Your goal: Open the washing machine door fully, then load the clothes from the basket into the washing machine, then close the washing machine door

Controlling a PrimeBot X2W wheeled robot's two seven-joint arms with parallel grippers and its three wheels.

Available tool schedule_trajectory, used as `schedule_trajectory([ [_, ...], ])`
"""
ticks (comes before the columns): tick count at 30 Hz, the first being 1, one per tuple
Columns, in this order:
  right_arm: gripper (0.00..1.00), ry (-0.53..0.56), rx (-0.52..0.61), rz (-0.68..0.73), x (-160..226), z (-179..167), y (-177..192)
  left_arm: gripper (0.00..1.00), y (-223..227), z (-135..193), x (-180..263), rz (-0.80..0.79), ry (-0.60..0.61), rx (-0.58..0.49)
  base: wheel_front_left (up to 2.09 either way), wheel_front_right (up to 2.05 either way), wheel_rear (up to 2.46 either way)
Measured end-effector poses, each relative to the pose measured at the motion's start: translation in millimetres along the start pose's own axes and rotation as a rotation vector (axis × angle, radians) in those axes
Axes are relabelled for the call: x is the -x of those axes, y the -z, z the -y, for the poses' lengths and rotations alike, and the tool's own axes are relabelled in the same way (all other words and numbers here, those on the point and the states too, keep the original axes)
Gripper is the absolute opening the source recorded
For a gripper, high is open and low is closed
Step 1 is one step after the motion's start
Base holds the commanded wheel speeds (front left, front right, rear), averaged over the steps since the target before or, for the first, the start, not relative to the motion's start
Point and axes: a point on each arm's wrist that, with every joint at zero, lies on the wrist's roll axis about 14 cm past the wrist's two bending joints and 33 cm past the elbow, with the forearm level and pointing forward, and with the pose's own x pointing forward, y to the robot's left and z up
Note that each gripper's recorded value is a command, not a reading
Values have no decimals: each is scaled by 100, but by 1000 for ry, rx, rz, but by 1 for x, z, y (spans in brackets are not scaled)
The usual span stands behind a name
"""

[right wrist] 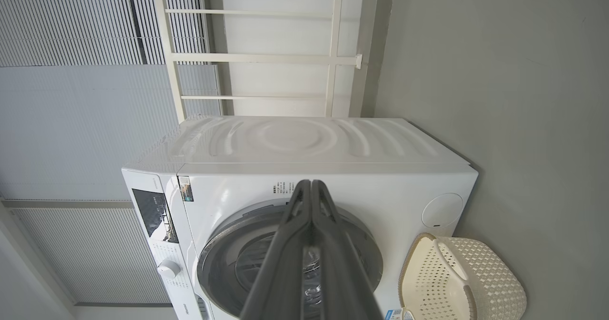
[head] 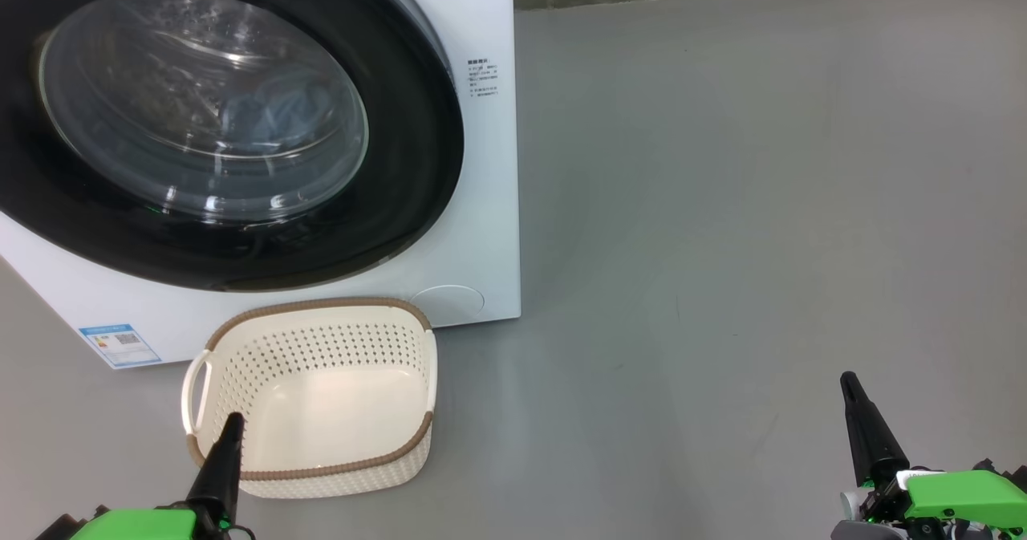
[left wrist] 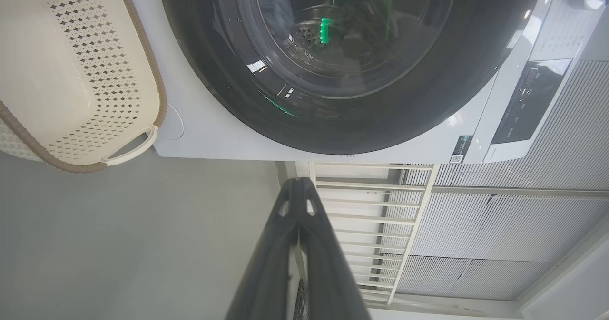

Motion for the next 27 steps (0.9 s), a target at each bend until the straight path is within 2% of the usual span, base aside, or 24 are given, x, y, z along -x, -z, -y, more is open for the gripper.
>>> schedule_trajectory([
  [27, 0, 0, 0, 0, 0, 0, 0, 0, 0, 0, 0, 0, 0, 0, 0, 0, 0],
])
